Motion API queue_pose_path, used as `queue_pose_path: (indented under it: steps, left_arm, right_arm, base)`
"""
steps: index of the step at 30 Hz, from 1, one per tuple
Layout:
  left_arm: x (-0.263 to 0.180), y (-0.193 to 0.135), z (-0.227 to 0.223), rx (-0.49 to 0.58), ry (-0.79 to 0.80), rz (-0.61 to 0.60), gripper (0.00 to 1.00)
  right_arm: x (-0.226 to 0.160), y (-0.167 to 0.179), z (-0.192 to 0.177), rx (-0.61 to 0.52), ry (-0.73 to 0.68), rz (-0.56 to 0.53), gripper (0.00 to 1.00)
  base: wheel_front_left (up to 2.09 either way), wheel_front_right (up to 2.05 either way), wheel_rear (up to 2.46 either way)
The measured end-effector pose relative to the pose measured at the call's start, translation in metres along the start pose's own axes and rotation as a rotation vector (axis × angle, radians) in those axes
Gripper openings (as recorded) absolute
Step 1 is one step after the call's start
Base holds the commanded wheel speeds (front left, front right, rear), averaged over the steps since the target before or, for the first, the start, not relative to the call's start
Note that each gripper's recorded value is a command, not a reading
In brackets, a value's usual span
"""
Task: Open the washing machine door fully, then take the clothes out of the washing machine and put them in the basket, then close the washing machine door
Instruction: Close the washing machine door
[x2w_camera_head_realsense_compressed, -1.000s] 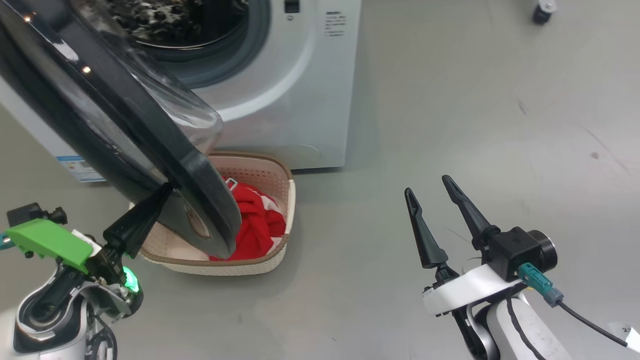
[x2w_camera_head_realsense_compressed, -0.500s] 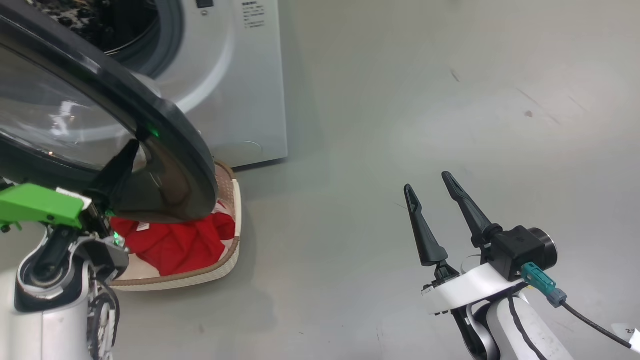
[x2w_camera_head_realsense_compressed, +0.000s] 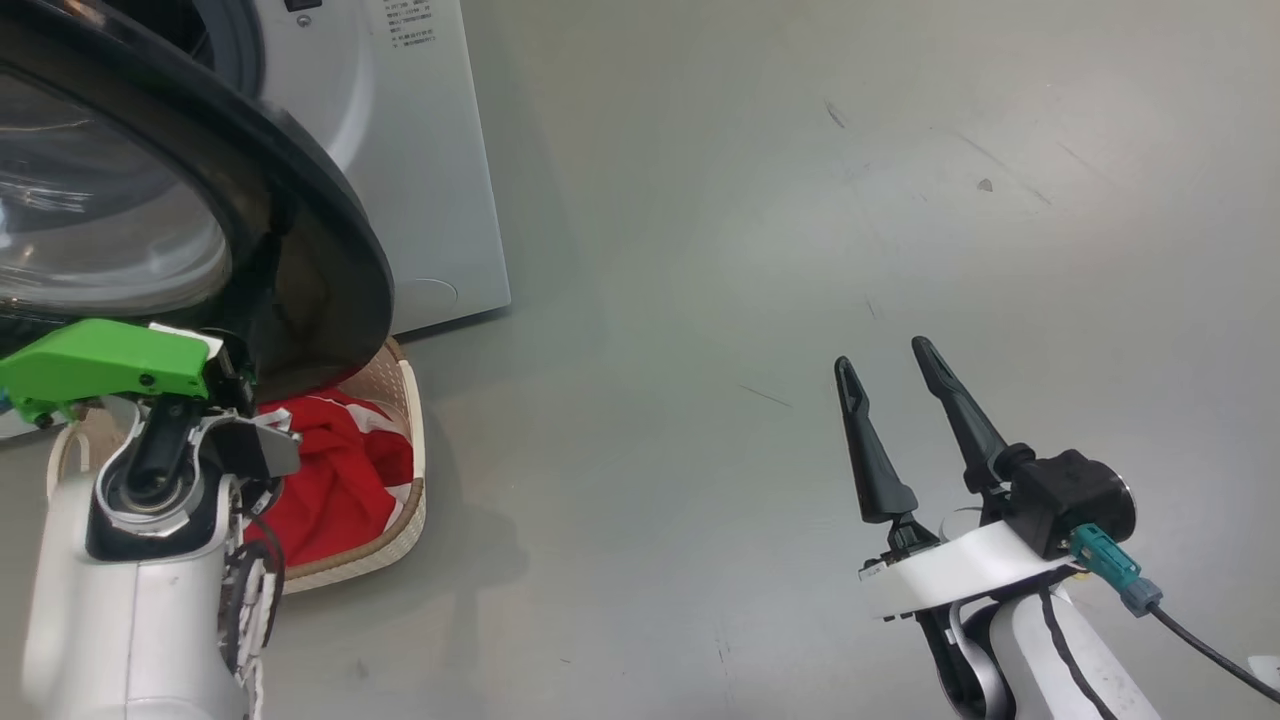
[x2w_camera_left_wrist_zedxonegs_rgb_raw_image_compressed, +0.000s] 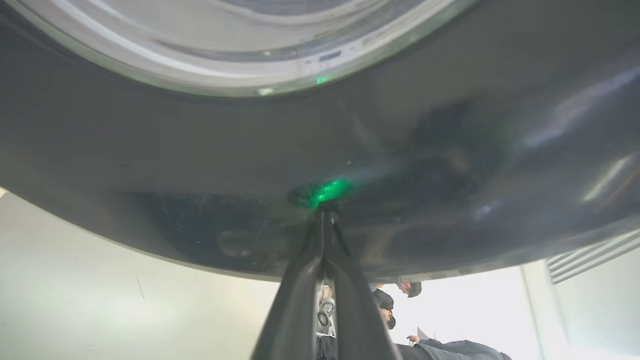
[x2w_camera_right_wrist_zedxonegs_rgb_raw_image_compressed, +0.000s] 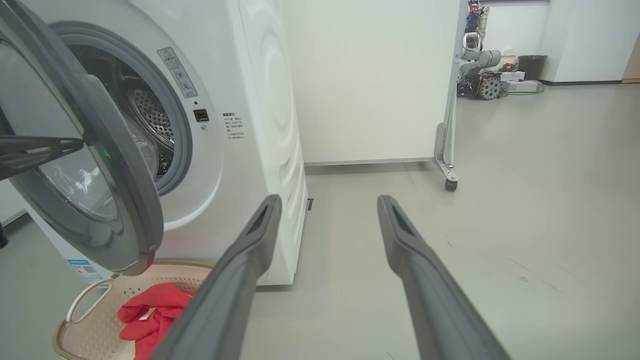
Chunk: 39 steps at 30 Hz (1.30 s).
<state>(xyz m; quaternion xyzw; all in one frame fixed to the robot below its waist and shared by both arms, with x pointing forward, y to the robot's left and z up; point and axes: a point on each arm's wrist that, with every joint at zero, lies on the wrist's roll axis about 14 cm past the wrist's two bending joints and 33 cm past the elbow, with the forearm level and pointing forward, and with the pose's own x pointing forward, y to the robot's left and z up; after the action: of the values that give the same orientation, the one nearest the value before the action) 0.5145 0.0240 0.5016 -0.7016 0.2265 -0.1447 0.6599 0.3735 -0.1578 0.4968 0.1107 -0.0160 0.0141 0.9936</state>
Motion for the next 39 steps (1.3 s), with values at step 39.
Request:
queue_pose_path:
  steps: [39]
  left_arm:
    - [-0.178,0.012,0.066,0.747,-0.385,0.078,0.0]
  right_arm:
    - [0.022,0.09,0.004,0.037,-0.035,0.296,1.0]
  base:
    - [0.0,0.0,0.0]
